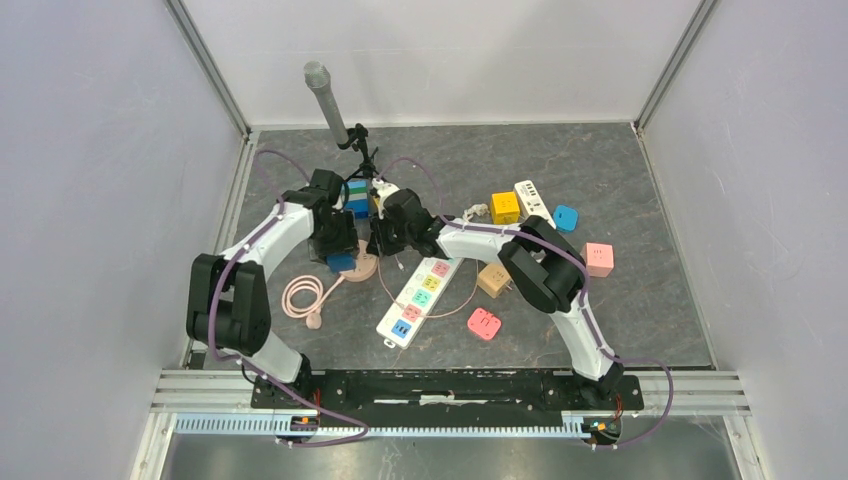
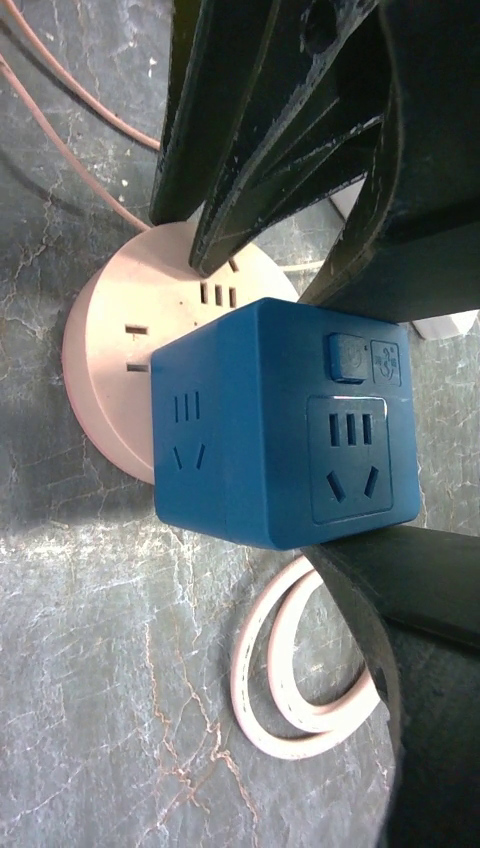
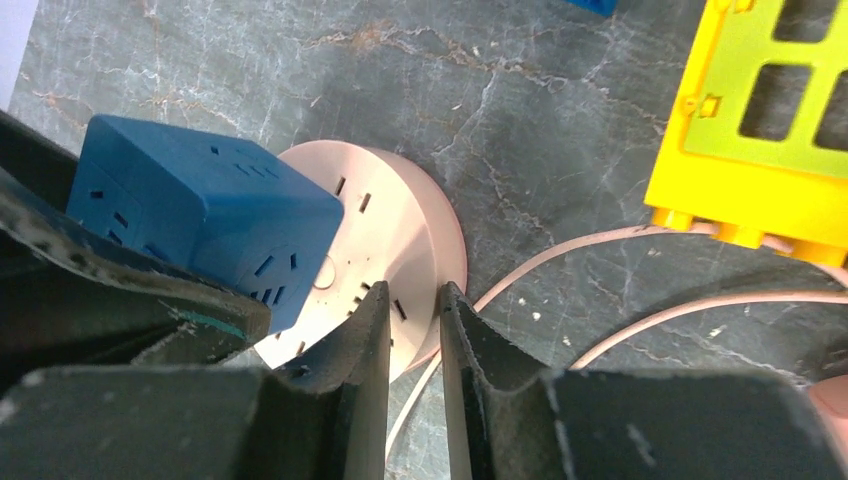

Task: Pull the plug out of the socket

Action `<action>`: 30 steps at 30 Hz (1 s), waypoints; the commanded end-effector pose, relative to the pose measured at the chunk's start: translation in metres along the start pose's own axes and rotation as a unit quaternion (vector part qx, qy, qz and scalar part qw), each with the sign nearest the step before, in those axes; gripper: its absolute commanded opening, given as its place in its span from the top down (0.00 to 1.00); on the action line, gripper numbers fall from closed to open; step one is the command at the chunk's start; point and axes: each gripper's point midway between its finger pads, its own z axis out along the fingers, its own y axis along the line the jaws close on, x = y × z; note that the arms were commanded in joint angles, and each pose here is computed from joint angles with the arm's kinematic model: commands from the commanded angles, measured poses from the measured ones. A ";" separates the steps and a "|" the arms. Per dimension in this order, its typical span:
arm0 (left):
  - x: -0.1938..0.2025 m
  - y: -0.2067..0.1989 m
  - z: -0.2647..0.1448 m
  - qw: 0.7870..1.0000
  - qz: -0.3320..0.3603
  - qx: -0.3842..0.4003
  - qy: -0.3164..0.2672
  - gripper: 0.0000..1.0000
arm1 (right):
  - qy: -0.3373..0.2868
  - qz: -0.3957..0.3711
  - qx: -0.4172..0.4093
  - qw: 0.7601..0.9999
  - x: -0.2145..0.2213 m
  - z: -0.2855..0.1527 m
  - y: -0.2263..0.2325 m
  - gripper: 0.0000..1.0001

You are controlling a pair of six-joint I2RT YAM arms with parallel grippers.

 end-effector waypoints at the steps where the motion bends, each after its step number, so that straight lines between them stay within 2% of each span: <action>1: -0.008 -0.053 0.013 0.998 -0.028 0.048 -0.018 0.98 | 0.214 -0.022 0.119 0.969 0.150 -0.004 -0.074 0.75; 5: -0.008 -0.041 0.003 0.999 -0.005 0.035 -0.017 0.98 | 0.221 -0.025 0.116 0.968 0.155 -0.006 -0.074 0.75; 11: -0.012 -0.053 -0.022 0.986 0.000 0.164 -0.008 0.98 | 0.222 -0.036 0.048 0.973 0.159 -0.005 -0.053 0.72; 14: -0.017 -0.069 -0.025 0.981 -0.017 0.193 -0.008 0.98 | 0.224 -0.047 0.045 0.972 0.159 -0.002 -0.048 0.70; 19: -0.020 -0.059 -0.011 0.994 -0.034 0.102 -0.024 0.98 | 0.229 -0.057 0.060 0.970 0.159 -0.001 -0.049 0.68; 24: -0.014 -0.040 -0.012 0.998 -0.006 0.054 -0.017 0.98 | 0.238 -0.060 0.073 0.967 0.165 -0.004 -0.056 0.66; 30: -0.001 -0.064 -0.033 0.983 0.042 0.179 0.017 0.98 | 0.247 -0.063 0.068 0.965 0.169 -0.004 -0.056 0.63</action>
